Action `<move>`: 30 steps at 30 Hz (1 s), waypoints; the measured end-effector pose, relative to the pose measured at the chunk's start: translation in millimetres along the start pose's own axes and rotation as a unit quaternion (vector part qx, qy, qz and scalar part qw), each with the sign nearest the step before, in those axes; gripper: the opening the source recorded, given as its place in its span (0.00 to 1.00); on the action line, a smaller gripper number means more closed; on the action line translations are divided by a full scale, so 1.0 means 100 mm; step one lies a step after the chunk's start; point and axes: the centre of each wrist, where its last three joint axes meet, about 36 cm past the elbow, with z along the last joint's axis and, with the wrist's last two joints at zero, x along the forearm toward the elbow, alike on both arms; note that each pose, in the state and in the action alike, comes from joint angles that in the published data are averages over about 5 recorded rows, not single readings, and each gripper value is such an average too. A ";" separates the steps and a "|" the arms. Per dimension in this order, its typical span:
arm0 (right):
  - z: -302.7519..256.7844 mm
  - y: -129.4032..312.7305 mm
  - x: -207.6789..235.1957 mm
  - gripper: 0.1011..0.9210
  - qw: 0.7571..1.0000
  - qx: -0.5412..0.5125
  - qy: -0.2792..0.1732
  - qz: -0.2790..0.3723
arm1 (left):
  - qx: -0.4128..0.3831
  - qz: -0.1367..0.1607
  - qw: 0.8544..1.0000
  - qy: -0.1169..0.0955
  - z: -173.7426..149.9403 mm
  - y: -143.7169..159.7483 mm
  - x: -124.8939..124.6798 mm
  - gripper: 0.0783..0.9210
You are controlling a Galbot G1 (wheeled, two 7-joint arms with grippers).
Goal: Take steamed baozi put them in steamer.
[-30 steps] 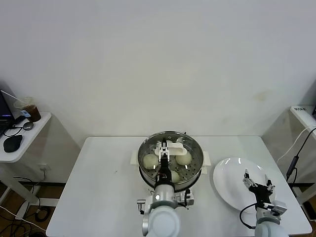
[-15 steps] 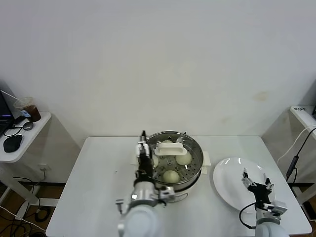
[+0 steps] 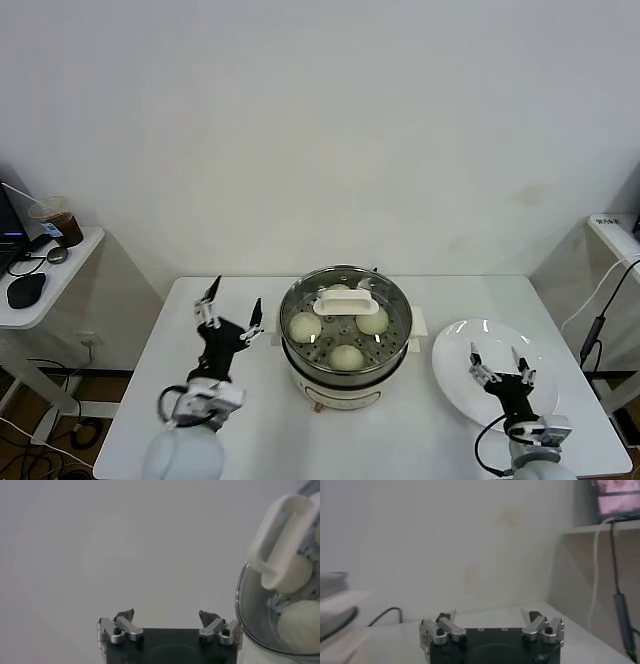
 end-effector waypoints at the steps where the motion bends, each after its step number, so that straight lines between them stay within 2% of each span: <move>1: 0.00 0.02 0.03 0.88 1.000 0.001 0.003 -0.003 | 0.024 -0.003 1.000 0.000 0.06 0.01 0.05 0.88; 5: -0.04 0.08 0.16 0.88 1.000 0.004 0.020 -0.016 | 0.101 -0.011 0.995 0.022 0.26 0.00 0.27 0.88; 13: -0.12 0.19 0.49 0.88 0.997 0.028 0.057 -0.041 | 0.176 -0.006 0.978 0.108 0.51 -0.07 0.72 0.88; 17: -0.15 0.23 0.60 0.88 0.996 0.036 0.069 -0.049 | 0.195 0.002 0.971 0.141 0.54 -0.10 0.91 0.88; 23: -0.16 0.30 0.69 0.88 0.994 0.042 0.078 -0.060 | 0.210 0.012 0.963 0.168 0.56 -0.10 1.09 0.88; 30: -0.21 0.34 0.73 0.88 0.993 0.052 0.083 -0.068 | 0.226 0.020 0.958 0.176 0.51 -0.07 1.20 0.88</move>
